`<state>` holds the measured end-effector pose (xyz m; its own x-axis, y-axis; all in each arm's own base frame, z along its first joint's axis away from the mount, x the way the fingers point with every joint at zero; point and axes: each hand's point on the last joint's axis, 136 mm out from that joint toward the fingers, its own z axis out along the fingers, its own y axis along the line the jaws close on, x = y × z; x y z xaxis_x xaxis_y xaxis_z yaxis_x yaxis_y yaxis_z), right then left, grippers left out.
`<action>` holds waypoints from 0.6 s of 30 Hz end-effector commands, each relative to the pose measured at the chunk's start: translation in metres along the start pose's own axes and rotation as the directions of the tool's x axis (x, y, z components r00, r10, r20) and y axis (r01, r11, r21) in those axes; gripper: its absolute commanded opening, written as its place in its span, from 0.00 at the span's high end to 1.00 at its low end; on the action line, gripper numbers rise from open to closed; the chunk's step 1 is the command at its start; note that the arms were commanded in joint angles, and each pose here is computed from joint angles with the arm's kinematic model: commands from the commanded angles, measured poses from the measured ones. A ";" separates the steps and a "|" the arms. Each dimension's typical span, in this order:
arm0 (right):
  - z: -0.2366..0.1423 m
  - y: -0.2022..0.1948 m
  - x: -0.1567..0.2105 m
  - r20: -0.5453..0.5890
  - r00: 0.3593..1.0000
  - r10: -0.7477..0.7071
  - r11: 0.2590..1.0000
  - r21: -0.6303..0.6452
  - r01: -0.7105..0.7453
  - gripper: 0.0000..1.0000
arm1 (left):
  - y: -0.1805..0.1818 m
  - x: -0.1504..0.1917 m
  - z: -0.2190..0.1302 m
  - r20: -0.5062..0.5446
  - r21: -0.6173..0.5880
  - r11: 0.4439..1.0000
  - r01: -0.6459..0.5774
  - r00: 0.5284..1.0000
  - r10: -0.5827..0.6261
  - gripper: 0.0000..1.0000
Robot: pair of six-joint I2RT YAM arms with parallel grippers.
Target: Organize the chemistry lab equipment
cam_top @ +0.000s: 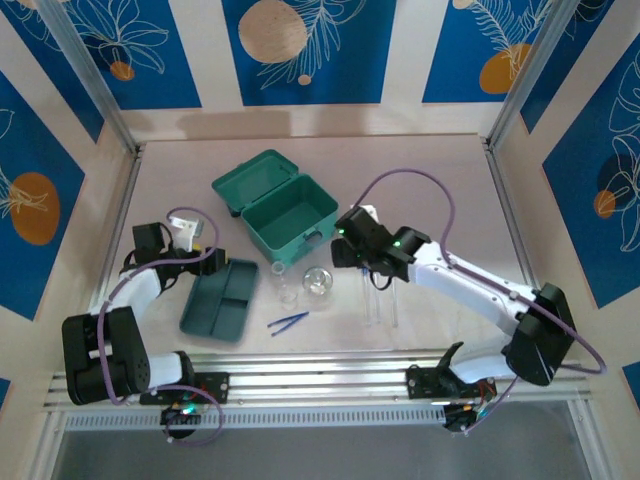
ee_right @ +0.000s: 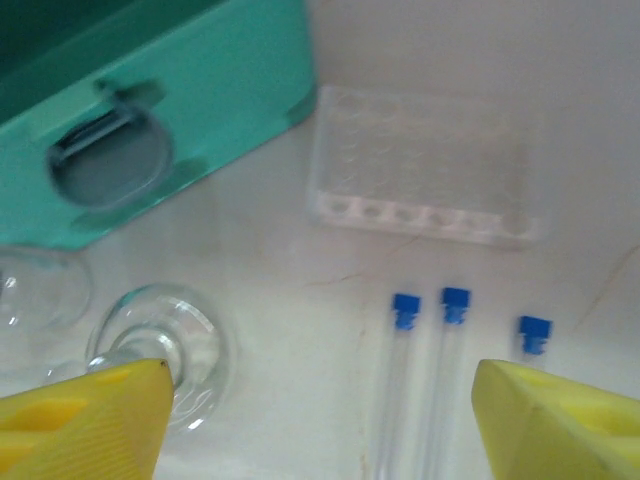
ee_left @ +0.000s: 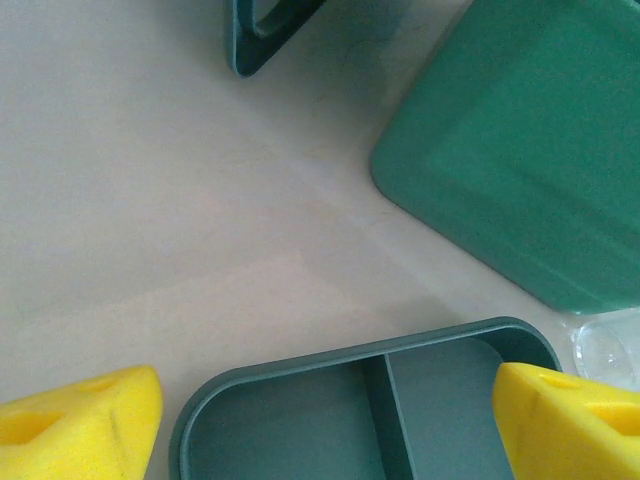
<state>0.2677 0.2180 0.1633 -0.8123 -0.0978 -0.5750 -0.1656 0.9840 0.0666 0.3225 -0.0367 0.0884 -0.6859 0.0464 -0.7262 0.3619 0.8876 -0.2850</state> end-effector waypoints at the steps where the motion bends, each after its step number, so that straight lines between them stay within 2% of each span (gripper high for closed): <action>1: -0.002 0.020 0.002 -0.015 0.999 -0.031 0.999 0.005 0.031 0.27 | -0.008 -0.005 0.000 0.004 0.039 0.999 -0.037 0.999 0.037 0.16; 4: 0.003 0.047 0.010 -0.038 0.995 -0.087 0.996 -0.010 0.087 0.32 | -0.011 -0.003 0.001 -0.003 0.042 0.998 -0.052 0.999 0.052 0.18; 11: 0.009 0.094 0.027 -0.064 0.978 -0.200 0.980 -0.028 0.198 0.34 | -0.027 0.002 0.006 -0.026 0.088 0.990 -0.115 0.993 0.117 0.22; 18: 0.018 0.107 0.044 -0.113 0.969 -0.221 0.975 -0.043 0.217 0.35 | -0.056 0.001 0.004 0.007 0.230 0.954 -0.195 0.980 0.198 0.22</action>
<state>0.2271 0.3222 0.1311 -0.7964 -0.3466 -0.4955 -0.3813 0.9238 -0.0334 0.3082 -0.0723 0.0887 -0.6476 0.1781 -0.7409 0.5307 0.8031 -0.2709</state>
